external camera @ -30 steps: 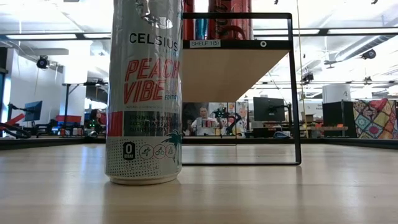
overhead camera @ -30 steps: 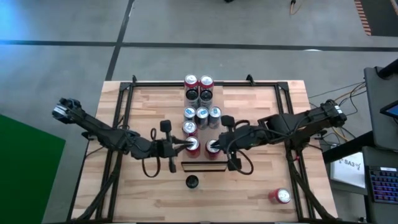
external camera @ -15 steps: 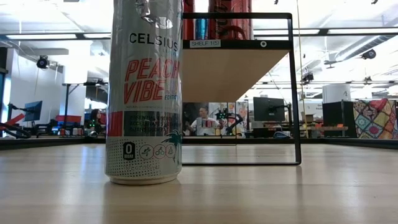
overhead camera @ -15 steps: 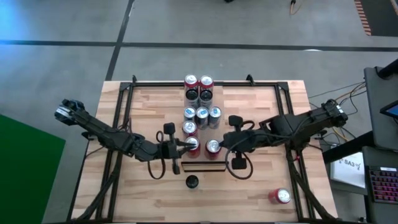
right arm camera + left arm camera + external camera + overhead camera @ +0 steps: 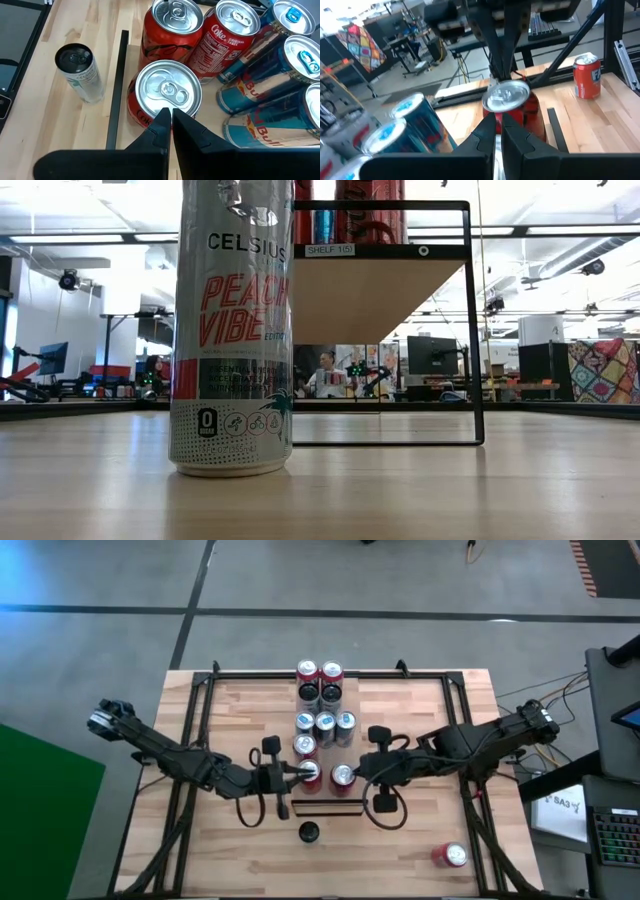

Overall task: Place canned beverage on shelf
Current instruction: Adjust the red black soda cans

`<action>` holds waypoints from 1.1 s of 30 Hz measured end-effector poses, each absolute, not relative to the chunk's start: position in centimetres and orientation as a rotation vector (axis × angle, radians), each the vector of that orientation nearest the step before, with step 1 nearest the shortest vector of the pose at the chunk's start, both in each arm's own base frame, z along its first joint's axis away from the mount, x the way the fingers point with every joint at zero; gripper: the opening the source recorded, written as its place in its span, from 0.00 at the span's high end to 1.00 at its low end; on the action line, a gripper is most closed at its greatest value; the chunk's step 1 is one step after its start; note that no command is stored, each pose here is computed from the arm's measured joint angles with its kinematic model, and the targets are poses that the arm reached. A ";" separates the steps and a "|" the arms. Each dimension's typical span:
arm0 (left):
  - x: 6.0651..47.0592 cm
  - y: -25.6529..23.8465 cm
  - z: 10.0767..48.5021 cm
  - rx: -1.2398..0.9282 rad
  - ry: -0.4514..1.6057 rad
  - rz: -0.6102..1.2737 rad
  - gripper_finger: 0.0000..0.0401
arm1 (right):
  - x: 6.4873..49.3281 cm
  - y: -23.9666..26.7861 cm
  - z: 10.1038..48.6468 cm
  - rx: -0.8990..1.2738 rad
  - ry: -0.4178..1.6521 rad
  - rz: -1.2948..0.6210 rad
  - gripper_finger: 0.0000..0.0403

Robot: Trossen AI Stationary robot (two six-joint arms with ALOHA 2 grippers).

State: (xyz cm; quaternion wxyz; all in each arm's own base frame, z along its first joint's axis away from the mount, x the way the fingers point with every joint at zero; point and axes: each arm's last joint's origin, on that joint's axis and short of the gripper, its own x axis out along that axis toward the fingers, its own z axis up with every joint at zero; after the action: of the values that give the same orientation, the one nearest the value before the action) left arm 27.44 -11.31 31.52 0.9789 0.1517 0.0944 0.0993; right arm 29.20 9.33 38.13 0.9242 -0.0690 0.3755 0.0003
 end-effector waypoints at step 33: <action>27.6 -10.4 31.8 0.279 0.333 0.156 1.00 | 27.5 8.7 39.2 -0.152 0.777 0.002 0.98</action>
State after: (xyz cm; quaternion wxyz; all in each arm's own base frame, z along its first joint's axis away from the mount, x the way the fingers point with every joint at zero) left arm 27.57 -10.44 31.80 0.9734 0.1383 0.1652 0.0776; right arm 27.50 8.71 39.15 0.9227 -0.0742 0.3783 0.0011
